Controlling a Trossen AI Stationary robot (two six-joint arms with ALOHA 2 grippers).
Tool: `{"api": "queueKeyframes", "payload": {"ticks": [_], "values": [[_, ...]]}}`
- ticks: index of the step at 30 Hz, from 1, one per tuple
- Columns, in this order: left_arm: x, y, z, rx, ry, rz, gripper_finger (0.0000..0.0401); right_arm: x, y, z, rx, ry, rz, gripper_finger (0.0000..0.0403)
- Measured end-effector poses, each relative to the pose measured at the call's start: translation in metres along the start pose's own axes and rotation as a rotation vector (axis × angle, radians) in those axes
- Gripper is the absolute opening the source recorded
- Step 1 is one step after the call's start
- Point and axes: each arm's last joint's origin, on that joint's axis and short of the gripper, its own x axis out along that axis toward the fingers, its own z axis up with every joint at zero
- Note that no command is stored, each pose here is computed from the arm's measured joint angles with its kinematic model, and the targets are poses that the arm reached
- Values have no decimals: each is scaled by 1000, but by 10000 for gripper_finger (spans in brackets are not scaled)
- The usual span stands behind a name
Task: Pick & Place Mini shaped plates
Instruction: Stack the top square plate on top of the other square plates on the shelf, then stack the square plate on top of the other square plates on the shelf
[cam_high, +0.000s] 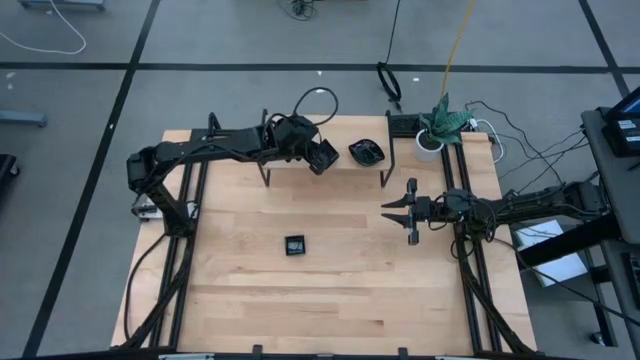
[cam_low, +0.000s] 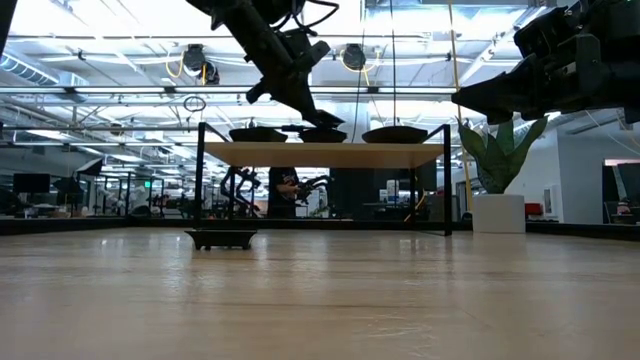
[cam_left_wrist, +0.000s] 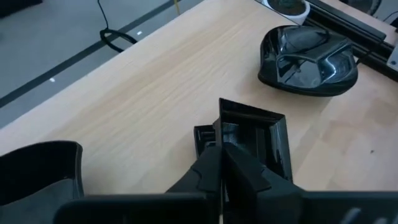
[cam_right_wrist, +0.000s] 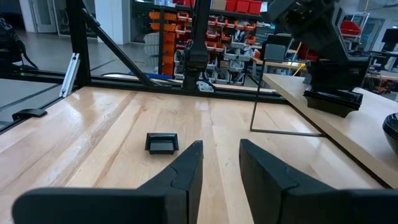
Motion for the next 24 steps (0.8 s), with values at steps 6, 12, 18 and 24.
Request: {"api": "queueKeyframes", "payload": {"ticks": [6,12,18,24], "values": [[0,0,0,13,-4,7,51,0,0,0,0,0,0,93],[-1,1,1,46,-17,43,74,0,0,0,2,0,0,93],[-31,-23,-9,232,59,-134,85,0,0,0,2,2,0,93],[-61,-89,-69,602,306,-309,86,0,0,0,1,4,0,93]]}}
